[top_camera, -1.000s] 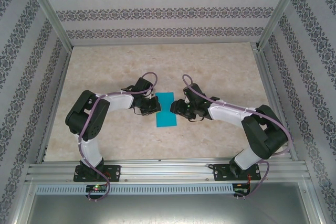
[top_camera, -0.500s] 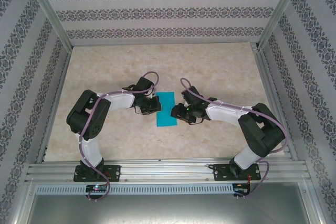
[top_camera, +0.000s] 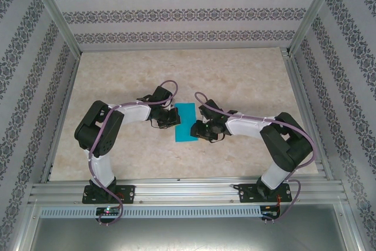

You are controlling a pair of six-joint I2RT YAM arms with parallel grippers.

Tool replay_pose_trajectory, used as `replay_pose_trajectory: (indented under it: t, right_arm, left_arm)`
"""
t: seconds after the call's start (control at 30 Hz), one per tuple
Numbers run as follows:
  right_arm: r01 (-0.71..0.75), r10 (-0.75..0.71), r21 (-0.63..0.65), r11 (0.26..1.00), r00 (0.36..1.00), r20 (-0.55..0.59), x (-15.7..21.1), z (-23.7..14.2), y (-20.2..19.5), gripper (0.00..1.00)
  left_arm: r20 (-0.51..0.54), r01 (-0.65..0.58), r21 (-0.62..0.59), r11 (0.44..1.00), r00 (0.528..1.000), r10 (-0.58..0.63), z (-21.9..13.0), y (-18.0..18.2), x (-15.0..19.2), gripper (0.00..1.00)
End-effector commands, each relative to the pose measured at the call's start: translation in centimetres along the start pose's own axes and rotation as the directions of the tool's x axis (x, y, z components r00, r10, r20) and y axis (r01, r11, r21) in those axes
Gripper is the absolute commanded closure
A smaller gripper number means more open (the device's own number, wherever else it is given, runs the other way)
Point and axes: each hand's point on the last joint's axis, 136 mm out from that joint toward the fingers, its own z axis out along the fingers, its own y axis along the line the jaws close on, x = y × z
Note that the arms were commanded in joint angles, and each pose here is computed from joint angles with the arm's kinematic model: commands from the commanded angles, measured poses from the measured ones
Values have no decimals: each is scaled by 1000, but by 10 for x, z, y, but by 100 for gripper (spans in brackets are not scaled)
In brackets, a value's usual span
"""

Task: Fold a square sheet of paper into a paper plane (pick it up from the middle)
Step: Third fold the triangle at the center of the table.

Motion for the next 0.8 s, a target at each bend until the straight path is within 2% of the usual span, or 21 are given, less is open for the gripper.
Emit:
replay_pose_trajectory:
  t: [0.0, 0.2, 0.37, 0.6, 0.77]
  right_arm:
    - [25, -26, -32, 999, 999, -29, 9, 2, 10, 65]
    - [-4, 4, -94, 996, 1000, -6, 9, -5, 18, 67]
    - [-45, 47, -92, 995, 999, 23, 7, -9, 15, 71]
    - [-114, 117, -79, 990, 992, 39, 5, -14, 9, 83]
    - [-171, 176, -92, 981, 983, 48, 3, -19, 7, 98]
  left_arm:
    - [-42, 28, -130, 991, 999, -34, 13, 37, 18, 100]
    - [-44, 32, -130, 991, 998, -38, 14, 38, 19, 100]
    - [-43, 33, -128, 991, 998, -39, 14, 37, 19, 100]
    - [-43, 31, -120, 992, 998, -36, 13, 35, 19, 100]
    - [-33, 17, -73, 997, 999, -20, 7, 21, 14, 100]
